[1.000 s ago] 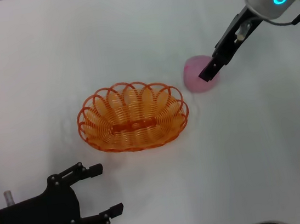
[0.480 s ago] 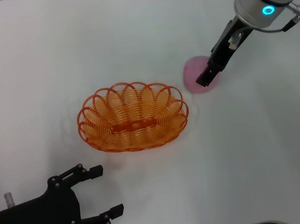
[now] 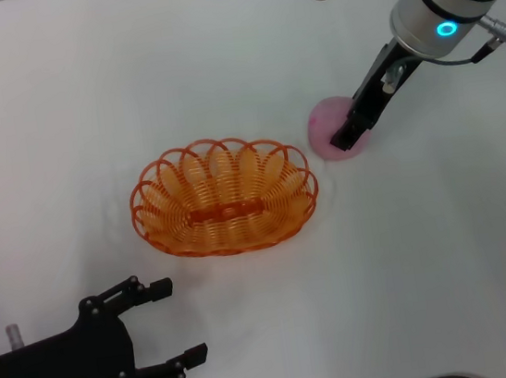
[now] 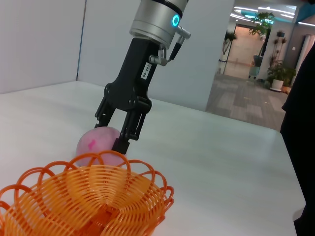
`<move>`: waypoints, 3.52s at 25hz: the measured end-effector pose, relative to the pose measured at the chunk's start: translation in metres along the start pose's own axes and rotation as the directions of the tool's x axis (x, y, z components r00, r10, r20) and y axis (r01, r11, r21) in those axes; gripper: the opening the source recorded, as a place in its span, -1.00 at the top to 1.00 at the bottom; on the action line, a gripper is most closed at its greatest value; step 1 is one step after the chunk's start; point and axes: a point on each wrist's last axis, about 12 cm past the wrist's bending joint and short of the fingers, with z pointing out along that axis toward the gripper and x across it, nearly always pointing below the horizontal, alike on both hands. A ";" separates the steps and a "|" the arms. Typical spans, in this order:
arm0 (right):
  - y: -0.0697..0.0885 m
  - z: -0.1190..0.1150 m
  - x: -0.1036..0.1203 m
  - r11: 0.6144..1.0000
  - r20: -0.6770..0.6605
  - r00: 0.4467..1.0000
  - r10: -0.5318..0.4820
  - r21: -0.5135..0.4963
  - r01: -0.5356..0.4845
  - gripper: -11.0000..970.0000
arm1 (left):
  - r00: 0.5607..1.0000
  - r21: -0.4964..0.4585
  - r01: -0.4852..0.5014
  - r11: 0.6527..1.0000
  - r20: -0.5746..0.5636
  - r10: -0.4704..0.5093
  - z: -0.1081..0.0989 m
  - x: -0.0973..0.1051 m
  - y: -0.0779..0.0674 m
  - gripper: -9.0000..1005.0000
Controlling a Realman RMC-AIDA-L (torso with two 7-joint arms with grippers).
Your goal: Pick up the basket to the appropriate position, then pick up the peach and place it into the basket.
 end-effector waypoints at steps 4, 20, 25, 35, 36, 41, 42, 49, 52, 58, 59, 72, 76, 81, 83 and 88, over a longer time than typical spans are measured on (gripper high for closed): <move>0.000 0.000 0.000 1.000 0.003 1.000 -0.002 0.006 0.002 -0.59 | 1.000 0.000 -0.001 1.000 0.000 0.001 0.000 0.000 0.000 -0.77; -0.011 -0.017 -0.004 0.997 0.126 0.989 0.072 -0.024 -0.070 0.43 | 1.000 -0.001 0.000 1.000 -0.002 0.000 0.000 0.000 0.000 -0.76; -0.006 -0.025 -0.010 0.994 0.200 0.976 0.083 -0.081 -0.068 0.50 | 1.000 0.000 0.003 1.000 -0.002 -0.003 0.000 0.001 -0.001 -0.76; 0.023 -0.039 -0.024 0.955 0.342 0.940 0.015 -0.284 0.088 0.51 | 1.000 -0.002 0.003 1.000 -0.003 -0.003 -0.001 0.001 -0.001 -0.77; 0.026 -0.039 -0.026 0.948 0.352 0.936 0.006 -0.300 0.106 0.51 | 1.000 -0.003 0.003 1.000 -0.002 -0.003 -0.001 0.001 -0.001 -0.76; 0.037 -0.029 -0.030 0.928 0.325 0.945 -0.026 -0.343 0.144 0.51 | 1.000 -0.021 0.001 1.000 0.007 -0.001 -0.003 0.000 0.002 -0.76; 0.038 -0.027 -0.030 0.926 0.316 0.948 -0.030 -0.348 0.145 0.51 | 1.000 -0.023 0.000 1.000 0.008 0.000 -0.004 -0.001 0.002 -0.76; 0.043 -0.017 -0.032 0.921 0.287 0.957 -0.043 -0.361 0.150 0.26 | 1.000 -0.031 -0.009 0.999 0.012 0.010 -0.005 -0.003 0.004 -0.76; 0.043 -0.017 -0.033 0.920 0.291 0.956 -0.043 -0.362 0.151 -0.14 | 1.000 -0.040 -0.007 0.999 0.018 0.008 -0.006 -0.003 0.004 -0.76; 0.043 -0.017 -0.032 0.914 0.318 0.947 -0.040 -0.372 0.164 -0.44 | 1.000 -0.048 -0.005 0.999 0.025 0.006 -0.008 -0.003 0.005 -0.77; 0.043 -0.017 -0.031 0.913 0.324 0.945 -0.040 -0.373 0.167 -0.49 | 1.000 -0.048 -0.005 0.999 0.025 0.006 -0.008 -0.003 0.005 -0.76; 0.025 -0.013 0.059 0.854 0.603 0.798 -0.008 -0.411 0.319 -0.95 | 0.998 -0.071 0.008 0.997 0.061 -0.003 -0.009 -0.005 0.006 -0.76; 0.024 -0.003 0.104 0.856 0.670 0.741 0.035 -0.403 0.325 -0.95 | 0.997 -0.073 0.016 0.997 0.081 -0.010 -0.010 -0.007 0.005 -0.76; 0.025 0.008 0.152 0.884 0.721 0.688 0.089 -0.375 0.278 -0.95 | 0.996 -0.072 0.020 0.997 0.087 -0.013 -0.012 -0.006 0.004 -0.76; 0.027 0.012 0.166 0.894 0.729 0.677 0.101 -0.365 0.260 -0.95 | 0.996 -0.066 0.021 0.998 0.088 -0.015 -0.012 -0.006 0.003 -0.76; 0.035 0.024 0.187 0.899 0.735 0.670 0.104 -0.357 0.253 -0.95 | 0.996 -0.060 0.030 0.998 0.085 -0.025 -0.014 -0.004 0.000 -0.76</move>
